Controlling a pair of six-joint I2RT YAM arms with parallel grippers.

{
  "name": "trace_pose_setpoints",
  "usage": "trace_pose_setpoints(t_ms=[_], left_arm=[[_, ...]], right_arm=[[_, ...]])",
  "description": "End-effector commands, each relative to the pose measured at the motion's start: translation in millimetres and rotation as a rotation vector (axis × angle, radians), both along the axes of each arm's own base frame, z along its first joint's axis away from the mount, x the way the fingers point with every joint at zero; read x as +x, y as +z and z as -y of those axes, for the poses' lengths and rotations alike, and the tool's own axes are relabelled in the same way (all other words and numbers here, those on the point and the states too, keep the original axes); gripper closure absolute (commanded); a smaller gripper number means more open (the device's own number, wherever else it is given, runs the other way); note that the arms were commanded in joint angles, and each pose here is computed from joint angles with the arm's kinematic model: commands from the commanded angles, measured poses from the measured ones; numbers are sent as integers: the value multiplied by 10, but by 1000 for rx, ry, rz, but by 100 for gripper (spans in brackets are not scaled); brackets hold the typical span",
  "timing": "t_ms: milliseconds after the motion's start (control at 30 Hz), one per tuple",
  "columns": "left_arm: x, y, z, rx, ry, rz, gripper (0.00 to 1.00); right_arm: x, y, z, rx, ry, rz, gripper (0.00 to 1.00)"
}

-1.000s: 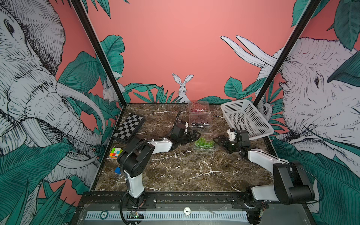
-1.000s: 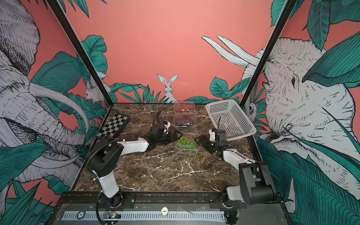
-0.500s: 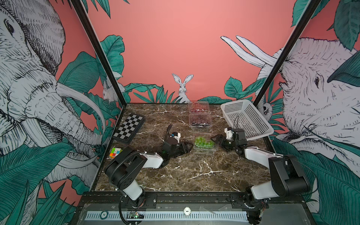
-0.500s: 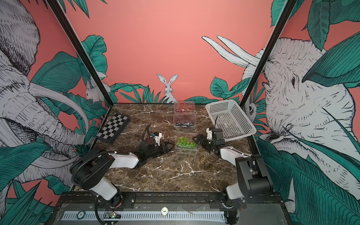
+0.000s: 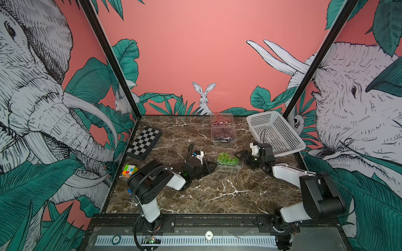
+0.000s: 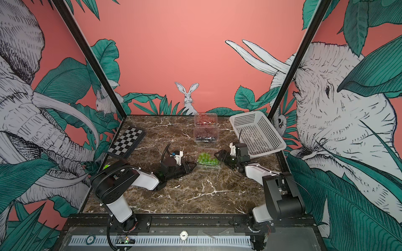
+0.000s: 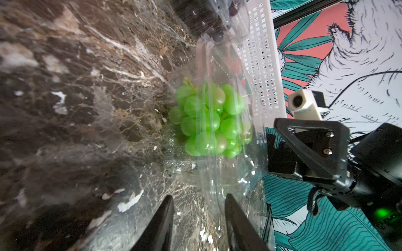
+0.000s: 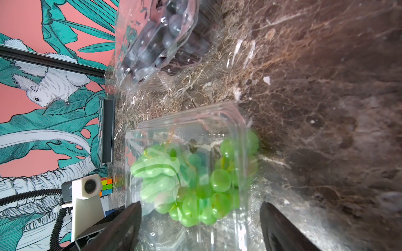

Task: Pack grapes into containers
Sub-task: Close the packing box at the center of the board.

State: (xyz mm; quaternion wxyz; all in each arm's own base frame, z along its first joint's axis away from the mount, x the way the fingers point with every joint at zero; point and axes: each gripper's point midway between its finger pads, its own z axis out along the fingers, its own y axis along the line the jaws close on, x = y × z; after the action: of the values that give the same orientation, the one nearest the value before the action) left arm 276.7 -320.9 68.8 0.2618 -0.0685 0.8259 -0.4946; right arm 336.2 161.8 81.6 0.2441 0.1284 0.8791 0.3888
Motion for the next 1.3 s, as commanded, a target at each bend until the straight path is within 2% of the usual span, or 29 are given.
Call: trace_pose_setpoints(t_ms=[0,267,1267], left_arm=[[30,63,-17,-19,25,18,63],[55,43,19,-10,21,12,70],[-5,-106,92,4,5,-41,79]], right_arm=[[67,76,-4,3,-11,45,16],[48,35,-23,10,-11,37,16],[-3,-23,-123,11,3,26,18]])
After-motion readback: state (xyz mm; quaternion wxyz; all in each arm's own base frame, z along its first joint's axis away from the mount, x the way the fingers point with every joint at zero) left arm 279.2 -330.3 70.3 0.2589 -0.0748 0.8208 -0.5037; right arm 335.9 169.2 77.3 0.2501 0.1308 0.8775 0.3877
